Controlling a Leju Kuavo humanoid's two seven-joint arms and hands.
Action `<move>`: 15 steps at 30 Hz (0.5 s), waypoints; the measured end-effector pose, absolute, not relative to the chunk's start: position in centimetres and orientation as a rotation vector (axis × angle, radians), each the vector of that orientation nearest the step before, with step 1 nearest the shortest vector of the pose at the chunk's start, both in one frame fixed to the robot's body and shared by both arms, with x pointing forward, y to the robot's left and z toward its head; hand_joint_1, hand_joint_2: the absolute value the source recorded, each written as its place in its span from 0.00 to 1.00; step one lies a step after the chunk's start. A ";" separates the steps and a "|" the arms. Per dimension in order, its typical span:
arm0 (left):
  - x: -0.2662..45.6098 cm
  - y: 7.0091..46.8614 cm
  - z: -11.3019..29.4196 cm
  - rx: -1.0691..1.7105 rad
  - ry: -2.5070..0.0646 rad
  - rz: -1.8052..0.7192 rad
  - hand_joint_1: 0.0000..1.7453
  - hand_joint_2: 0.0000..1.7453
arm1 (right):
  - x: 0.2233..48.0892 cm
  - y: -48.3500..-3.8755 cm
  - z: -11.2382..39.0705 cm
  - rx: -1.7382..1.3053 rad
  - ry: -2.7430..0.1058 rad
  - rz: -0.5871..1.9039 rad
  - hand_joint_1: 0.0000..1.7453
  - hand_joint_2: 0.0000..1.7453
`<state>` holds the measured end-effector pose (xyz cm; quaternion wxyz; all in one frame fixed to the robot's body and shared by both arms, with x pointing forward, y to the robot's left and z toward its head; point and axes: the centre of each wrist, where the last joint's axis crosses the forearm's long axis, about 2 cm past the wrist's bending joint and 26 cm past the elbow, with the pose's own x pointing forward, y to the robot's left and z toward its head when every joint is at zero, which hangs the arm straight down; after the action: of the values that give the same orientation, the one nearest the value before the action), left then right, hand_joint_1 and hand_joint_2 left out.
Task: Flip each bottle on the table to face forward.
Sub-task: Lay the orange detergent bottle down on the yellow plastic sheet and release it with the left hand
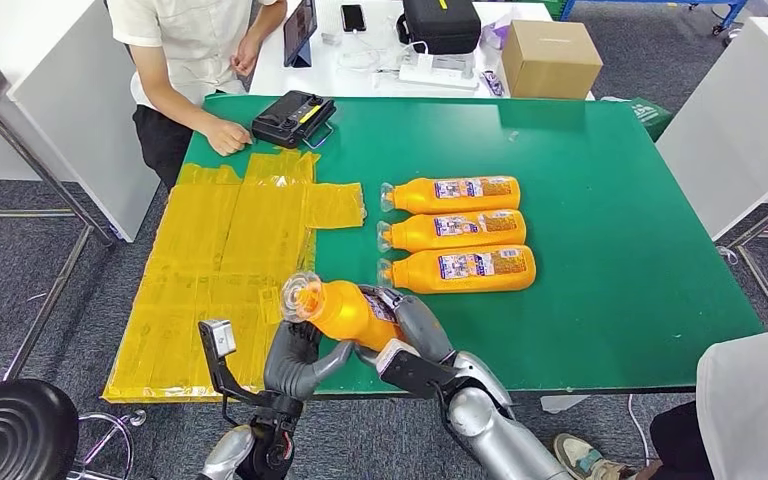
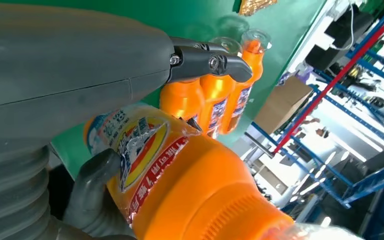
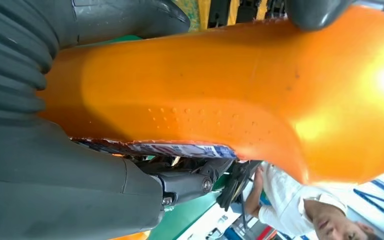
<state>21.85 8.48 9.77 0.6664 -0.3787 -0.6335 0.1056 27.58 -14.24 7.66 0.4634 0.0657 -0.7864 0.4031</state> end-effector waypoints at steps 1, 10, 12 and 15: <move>21.9 8.4 9.9 -0.859 -1.428 0.249 0.00 1.00 | 27.5 -14.1 7.7 0.167 -1.931 0.991 1.00 1.00; 22.0 8.4 10.7 -0.909 -1.455 0.278 0.00 1.00 | 27.8 -13.4 8.2 0.214 -1.928 0.982 1.00 1.00; 22.0 8.4 10.9 -0.946 -1.468 0.268 0.00 1.00 | 27.9 -13.3 8.3 0.219 -1.924 0.980 1.00 1.00; 21.9 8.5 11.3 -1.010 -1.486 0.240 0.00 1.00 | 28.2 -13.3 8.4 0.206 -1.909 0.986 1.00 1.00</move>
<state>21.94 8.52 11.27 0.6164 -0.4387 -0.6455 0.1044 28.17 -13.32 8.42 0.4720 0.0842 -0.7797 0.4027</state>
